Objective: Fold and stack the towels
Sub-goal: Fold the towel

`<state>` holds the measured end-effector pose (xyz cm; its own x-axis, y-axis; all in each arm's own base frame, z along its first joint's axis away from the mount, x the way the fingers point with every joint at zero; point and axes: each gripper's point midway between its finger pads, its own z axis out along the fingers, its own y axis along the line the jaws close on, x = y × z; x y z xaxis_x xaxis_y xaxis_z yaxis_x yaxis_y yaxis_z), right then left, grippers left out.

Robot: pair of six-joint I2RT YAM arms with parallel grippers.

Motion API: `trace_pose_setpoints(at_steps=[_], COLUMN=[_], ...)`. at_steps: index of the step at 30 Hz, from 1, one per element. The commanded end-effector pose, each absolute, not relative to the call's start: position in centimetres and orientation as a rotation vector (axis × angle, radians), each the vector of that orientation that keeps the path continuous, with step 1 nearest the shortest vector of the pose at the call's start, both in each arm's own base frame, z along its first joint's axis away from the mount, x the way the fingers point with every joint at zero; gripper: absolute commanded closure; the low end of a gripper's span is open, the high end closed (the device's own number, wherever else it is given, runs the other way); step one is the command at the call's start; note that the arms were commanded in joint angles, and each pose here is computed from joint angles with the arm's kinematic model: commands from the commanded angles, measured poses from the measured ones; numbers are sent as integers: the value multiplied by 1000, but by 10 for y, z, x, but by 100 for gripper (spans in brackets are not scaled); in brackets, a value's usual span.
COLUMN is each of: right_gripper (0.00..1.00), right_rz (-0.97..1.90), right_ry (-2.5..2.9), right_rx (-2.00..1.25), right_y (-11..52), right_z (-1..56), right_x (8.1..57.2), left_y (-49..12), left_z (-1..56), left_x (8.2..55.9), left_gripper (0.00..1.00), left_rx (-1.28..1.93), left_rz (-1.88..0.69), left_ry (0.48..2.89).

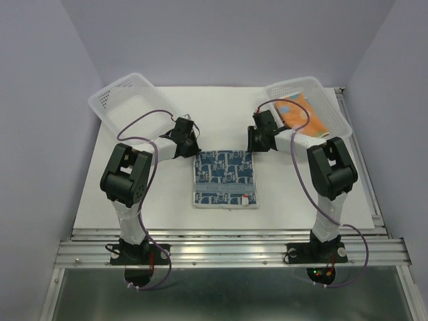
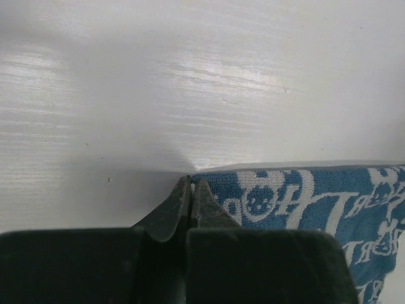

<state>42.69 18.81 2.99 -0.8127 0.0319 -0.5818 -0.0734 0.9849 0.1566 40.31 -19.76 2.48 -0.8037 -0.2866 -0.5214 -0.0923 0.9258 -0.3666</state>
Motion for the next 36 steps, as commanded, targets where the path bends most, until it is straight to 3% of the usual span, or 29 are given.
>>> trace_pose_setpoints(at_steps=[1,2,7,15,36], right_gripper=[60,61,99,99,99], right_rz=[276,279,285,354,787], right_ry=[2482,2483,2476,2352,2336], right_rx=[-52,-55,-75,-99,-111], right_y=[195,195,198,201,207], right_z=[35,35,36,87,110], right_x=[435,435,440,437,302], left_y=[-197,-197,-198,-200,-202], left_z=[23,24,29,71,104], left_x=[402,403,407,403,295], left_gripper=[100,100,100,100,100], left_rx=[-238,-234,-223,-189,-186], left_rz=[-420,-419,-419,-470,-703], left_ry=[2508,2507,2493,2368,2174])
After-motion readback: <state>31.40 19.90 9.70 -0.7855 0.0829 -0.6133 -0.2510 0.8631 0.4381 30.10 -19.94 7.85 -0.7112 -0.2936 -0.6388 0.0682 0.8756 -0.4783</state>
